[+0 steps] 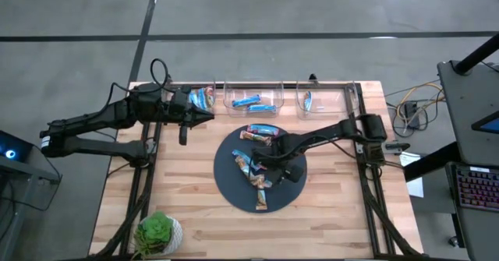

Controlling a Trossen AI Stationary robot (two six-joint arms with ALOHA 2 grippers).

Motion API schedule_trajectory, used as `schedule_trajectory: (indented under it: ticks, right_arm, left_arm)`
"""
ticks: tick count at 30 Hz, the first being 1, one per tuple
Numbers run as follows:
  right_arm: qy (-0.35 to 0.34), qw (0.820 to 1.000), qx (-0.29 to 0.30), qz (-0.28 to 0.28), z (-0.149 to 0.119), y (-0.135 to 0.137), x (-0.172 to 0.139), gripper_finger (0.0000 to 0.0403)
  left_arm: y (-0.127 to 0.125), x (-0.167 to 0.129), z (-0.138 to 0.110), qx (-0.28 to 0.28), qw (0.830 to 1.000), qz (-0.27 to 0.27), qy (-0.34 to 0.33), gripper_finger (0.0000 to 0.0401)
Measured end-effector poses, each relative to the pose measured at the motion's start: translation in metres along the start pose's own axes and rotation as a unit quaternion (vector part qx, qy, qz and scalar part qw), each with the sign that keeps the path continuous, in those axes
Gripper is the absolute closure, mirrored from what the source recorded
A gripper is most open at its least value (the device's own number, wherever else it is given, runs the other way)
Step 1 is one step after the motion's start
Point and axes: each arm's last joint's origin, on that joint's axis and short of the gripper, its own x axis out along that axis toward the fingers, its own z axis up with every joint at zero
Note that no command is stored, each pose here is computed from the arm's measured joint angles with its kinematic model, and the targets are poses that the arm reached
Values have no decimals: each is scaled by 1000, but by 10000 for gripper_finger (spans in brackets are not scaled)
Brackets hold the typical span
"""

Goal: Pick and place Granola Bars by type
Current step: Put the yellow granola bar into the right transparent bin

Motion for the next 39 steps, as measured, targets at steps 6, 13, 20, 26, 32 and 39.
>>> schedule_trajectory:
  ticks: [6, 13, 20, 26, 32, 39]
  right_arm:
    - [25, 1000, 5, -2, -2, -2, 10, 171]
    - [29, 999, 17, 1, -2, -2, 14, 182]
    - [29, 999, 20, 1, -2, -2, 14, 216]
    - [29, 999, 20, 1, -2, -2, 14, 270]
    - [29, 999, 20, 2, -2, -2, 14, 321]
    - [29, 999, 20, 1, -2, -2, 14, 345]
  left_arm:
    - [0, 0, 0, 0, 1000, 0, 1, 401]
    - [0, 0, -1, -1, 1000, 0, 3, 401]
    - [0, 0, -1, -1, 1000, 0, 3, 401]
    - [0, 0, 0, -1, 1000, 0, 3, 401]
    - [0, 0, 0, 0, 1000, 0, 2, 401]
    - [0, 0, 0, 0, 1000, 0, 2, 401]
